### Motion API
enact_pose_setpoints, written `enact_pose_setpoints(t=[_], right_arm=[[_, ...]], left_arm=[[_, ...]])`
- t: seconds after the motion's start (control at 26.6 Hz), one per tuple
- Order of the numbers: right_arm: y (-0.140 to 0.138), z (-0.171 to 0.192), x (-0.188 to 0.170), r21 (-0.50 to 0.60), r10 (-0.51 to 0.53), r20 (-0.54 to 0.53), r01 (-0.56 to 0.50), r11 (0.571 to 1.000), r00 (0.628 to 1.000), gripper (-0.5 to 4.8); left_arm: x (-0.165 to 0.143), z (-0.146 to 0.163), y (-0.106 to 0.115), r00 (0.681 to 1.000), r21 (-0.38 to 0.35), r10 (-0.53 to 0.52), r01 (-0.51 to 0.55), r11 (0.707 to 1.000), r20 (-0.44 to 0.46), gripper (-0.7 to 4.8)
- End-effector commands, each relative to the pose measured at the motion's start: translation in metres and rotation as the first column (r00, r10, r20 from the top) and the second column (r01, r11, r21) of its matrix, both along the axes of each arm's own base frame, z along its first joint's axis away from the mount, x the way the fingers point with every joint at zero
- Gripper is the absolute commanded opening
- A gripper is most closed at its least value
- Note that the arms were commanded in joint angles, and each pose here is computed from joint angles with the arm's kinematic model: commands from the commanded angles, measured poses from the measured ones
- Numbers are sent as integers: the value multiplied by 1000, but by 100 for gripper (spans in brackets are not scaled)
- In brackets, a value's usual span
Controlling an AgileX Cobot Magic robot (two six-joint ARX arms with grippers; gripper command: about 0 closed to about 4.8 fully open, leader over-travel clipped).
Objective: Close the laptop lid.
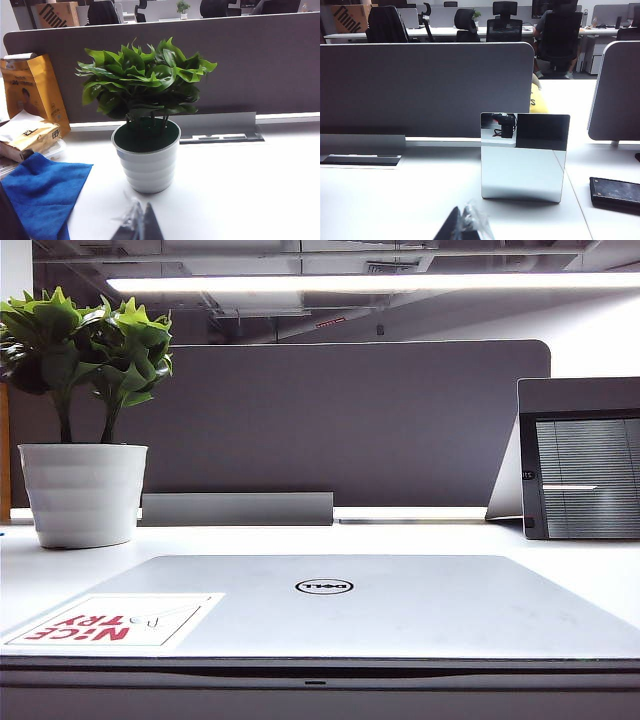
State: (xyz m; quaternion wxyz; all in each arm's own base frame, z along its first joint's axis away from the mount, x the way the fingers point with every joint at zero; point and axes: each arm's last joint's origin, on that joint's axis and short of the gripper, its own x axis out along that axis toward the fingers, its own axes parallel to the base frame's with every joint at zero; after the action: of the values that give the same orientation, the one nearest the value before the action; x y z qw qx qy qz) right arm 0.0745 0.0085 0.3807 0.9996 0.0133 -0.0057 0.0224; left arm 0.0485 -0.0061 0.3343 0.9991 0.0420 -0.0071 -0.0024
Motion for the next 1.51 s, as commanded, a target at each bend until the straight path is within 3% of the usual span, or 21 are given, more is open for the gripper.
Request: enact_pose_setpoints(t=[0.04, 0.08, 0.3, 0.49, 0.64, 1.02, 1.2, 1.51], right_arm=[[0, 2, -1, 0, 0, 19, 0, 1000, 1000, -5], [0, 2, -1, 0, 0, 18, 0, 1000, 1000, -4], [0, 2, -1, 0, 0, 18, 0, 1000, 1000, -5], [0, 2, -1, 0, 0, 19, 0, 1000, 1000, -4], [0, 2, -1, 0, 0, 18, 0, 1000, 1000, -4], [0, 2, -1, 0, 1, 19, -1, 1000, 1000, -4], [0, 2, -1, 0, 1, 18, -1, 1000, 1000, -4], [0, 2, -1, 0, 1, 14, -1, 1000, 1000, -5]], left_arm=[[-1, 2, 0, 1000, 18, 3, -3, 1000, 13, -5], [-1, 2, 0, 1000, 48, 8, -8, 999, 13, -5], [3, -4, 4, 997, 57, 72, -72, 996, -11, -5], [20, -31, 8, 997, 58, 60, -57, 997, -49, -5], [35, -61, 11, 1000, 2, -19, 19, 1000, -10, -5], [44, -130, 13, 998, -95, -21, 26, 995, 59, -5], [45, -147, 13, 999, -157, -17, 24, 987, 45, -5], [48, -161, 8, 999, -170, 13, -7, 985, 37, -5]])
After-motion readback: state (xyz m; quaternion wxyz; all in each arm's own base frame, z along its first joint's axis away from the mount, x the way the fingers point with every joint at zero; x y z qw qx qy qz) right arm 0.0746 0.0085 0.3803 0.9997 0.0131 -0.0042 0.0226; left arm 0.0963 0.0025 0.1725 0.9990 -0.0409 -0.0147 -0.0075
